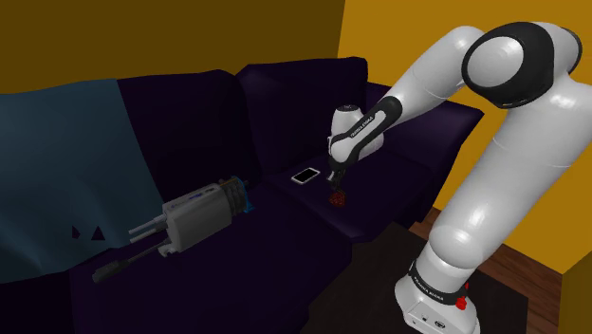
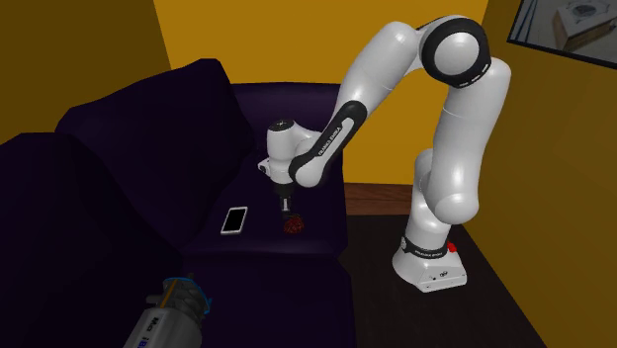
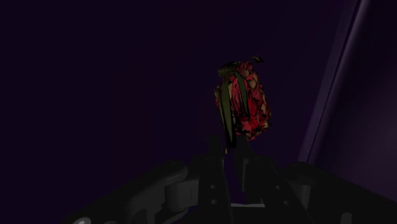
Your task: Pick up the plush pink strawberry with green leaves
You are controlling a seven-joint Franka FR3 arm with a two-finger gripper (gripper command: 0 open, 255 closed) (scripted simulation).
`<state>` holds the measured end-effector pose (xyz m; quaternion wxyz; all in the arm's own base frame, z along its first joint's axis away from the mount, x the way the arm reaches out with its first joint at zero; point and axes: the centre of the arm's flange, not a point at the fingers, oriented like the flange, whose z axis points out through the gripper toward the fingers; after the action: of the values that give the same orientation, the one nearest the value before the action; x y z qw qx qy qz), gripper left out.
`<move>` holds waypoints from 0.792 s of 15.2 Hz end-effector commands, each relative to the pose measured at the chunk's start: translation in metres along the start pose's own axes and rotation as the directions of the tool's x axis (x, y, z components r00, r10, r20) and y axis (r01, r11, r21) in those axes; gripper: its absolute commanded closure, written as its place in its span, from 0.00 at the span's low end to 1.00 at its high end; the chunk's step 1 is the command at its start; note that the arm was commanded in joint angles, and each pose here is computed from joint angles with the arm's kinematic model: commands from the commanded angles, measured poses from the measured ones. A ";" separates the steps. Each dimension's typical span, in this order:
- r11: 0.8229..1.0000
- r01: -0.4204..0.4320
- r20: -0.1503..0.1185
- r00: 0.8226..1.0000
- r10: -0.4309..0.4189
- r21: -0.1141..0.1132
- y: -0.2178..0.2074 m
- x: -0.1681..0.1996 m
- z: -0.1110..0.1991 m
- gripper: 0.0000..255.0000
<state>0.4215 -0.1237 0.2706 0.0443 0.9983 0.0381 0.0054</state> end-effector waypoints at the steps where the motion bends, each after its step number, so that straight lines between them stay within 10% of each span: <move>1: 1.000 0.000 0.000 1.000 0.000 0.000 0.000 -0.001 0.001 1.00; 12: 1.000 0.000 0.000 1.000 0.000 0.000 0.005 0.000 -0.057 1.00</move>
<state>0.4212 -0.1231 0.3225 0.0442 0.9983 0.0381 0.0054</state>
